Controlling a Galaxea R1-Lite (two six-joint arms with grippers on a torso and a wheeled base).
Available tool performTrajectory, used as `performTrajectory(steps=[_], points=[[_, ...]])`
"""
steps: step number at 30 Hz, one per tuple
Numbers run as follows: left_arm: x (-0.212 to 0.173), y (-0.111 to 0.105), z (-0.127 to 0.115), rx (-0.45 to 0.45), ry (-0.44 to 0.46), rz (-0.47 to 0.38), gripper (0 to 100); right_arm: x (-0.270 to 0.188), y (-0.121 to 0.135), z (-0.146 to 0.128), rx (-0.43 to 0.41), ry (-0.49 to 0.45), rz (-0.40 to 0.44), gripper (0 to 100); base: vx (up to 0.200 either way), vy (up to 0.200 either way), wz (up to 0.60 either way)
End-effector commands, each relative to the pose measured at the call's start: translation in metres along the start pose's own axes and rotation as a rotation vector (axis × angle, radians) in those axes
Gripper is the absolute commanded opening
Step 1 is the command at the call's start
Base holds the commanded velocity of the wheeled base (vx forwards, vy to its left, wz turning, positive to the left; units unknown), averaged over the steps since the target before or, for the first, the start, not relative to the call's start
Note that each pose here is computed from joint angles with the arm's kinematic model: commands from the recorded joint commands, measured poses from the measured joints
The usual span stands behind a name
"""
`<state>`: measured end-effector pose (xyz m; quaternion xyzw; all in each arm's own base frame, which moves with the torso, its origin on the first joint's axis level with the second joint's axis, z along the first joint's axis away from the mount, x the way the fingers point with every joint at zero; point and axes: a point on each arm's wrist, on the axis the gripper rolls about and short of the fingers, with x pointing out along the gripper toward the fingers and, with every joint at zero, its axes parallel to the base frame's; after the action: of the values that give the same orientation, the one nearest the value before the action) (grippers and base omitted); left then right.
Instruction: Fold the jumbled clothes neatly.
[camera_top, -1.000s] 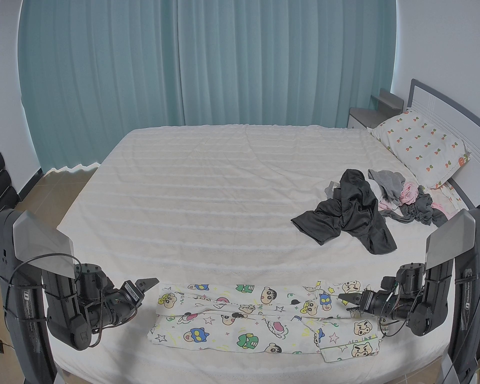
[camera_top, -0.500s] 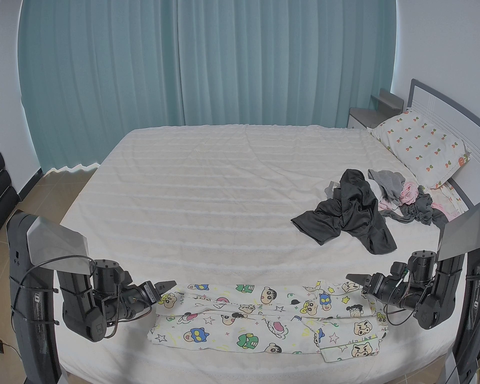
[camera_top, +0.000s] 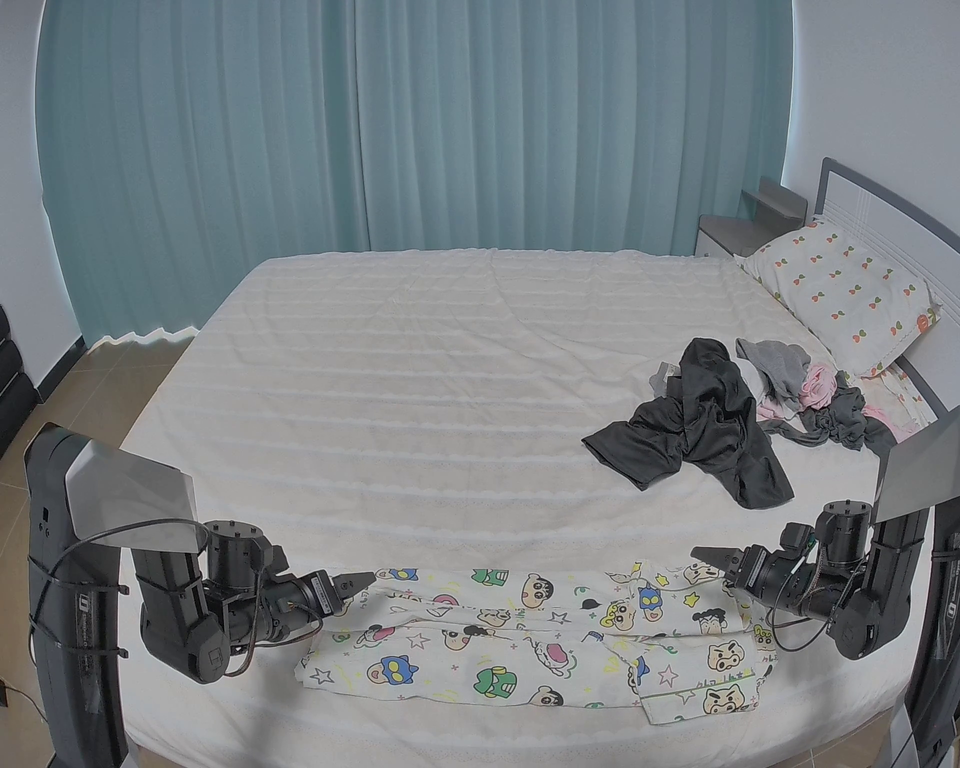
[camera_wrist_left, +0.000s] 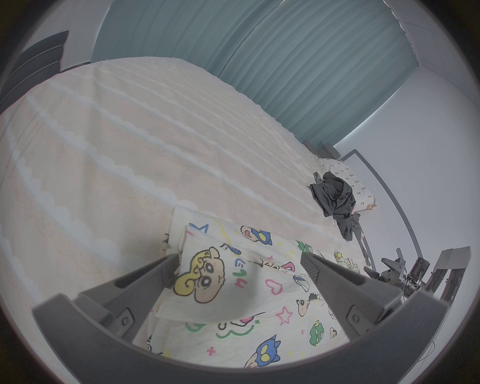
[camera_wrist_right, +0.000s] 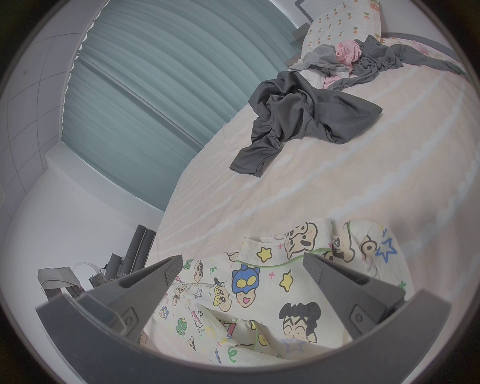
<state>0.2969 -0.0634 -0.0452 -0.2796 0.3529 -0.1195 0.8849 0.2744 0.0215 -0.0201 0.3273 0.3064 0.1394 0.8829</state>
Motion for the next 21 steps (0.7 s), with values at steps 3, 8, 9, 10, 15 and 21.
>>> performTrajectory(steps=[3,8,9,10,15,21], points=[[-0.002,0.003,-0.001,-0.004,0.002,0.011,0,0.001,0.000,-0.003,0.000,0.012,-0.001,100,0.000,0.000,0.00],[-0.005,0.002,0.004,0.007,-0.019,0.008,0,0.001,0.000,-0.003,0.000,0.012,-0.001,100,0.000,0.000,0.00],[-0.006,0.001,0.005,0.008,-0.021,0.006,0,0.001,0.000,-0.003,-0.002,0.012,0.001,100,0.000,0.000,0.00],[-0.006,0.000,0.006,0.009,-0.026,0.003,0,0.001,0.000,-0.003,-0.001,0.013,0.000,100,0.000,0.000,0.00],[-0.010,-0.008,0.015,0.023,-0.063,-0.024,0,0.001,0.000,-0.004,0.000,0.015,-0.002,100,0.000,0.000,0.00],[-0.012,-0.015,0.026,0.038,-0.107,-0.053,0,0.001,0.000,-0.004,0.001,0.016,-0.003,100,0.000,0.000,0.00]])
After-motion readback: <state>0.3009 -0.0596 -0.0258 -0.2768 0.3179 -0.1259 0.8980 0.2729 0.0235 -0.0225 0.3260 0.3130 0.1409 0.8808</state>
